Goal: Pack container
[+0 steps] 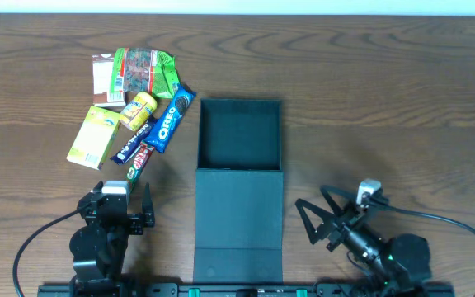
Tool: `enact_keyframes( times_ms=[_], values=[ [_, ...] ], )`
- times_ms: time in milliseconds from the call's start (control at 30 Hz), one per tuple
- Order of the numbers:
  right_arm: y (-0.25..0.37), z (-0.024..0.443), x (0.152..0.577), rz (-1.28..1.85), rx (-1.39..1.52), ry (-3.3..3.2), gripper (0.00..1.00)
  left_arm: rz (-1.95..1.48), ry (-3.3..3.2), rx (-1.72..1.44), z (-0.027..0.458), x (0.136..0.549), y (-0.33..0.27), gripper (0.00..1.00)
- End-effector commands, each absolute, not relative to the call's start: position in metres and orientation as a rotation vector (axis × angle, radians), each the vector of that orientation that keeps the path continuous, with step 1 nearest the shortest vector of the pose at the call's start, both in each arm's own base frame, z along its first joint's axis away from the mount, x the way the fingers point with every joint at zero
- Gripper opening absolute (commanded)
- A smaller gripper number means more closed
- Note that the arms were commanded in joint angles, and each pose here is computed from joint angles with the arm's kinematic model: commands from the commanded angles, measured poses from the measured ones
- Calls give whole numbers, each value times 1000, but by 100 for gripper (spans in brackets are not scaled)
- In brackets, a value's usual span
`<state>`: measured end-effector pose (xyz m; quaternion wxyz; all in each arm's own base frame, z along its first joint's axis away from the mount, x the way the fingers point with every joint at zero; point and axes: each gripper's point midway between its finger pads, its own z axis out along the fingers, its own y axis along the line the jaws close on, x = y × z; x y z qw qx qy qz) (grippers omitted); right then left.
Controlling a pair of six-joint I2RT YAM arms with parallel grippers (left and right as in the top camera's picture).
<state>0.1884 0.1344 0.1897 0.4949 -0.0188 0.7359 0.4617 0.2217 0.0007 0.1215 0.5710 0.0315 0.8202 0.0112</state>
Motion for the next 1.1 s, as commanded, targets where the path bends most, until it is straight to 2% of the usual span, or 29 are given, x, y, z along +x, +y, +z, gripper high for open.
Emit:
enact_keyframes(
  times_ms=[0,133,467,600,767,933,1067],
  values=[
    [145,195,187,1189,-73,1821,99,19,1944,59,112,221,1,96],
    [150,200,201,1145,-112,1909,99,19,1944,59,112,221,1,96],
    [161,220,281,970,-203,2142,99,19,1944,59,112,221,1,96],
    [170,205,327,893,-259,2232,99,19,1944,59,112,221,1,96],
    [180,177,352,877,-300,2277,99,19,1944,59,112,221,1,96],
    [184,169,388,807,-323,2186,99,19,1944,59,112,221,1,96],
    [179,129,400,670,-271,2279,99,19,1944,59,112,221,1,96]
  ],
)
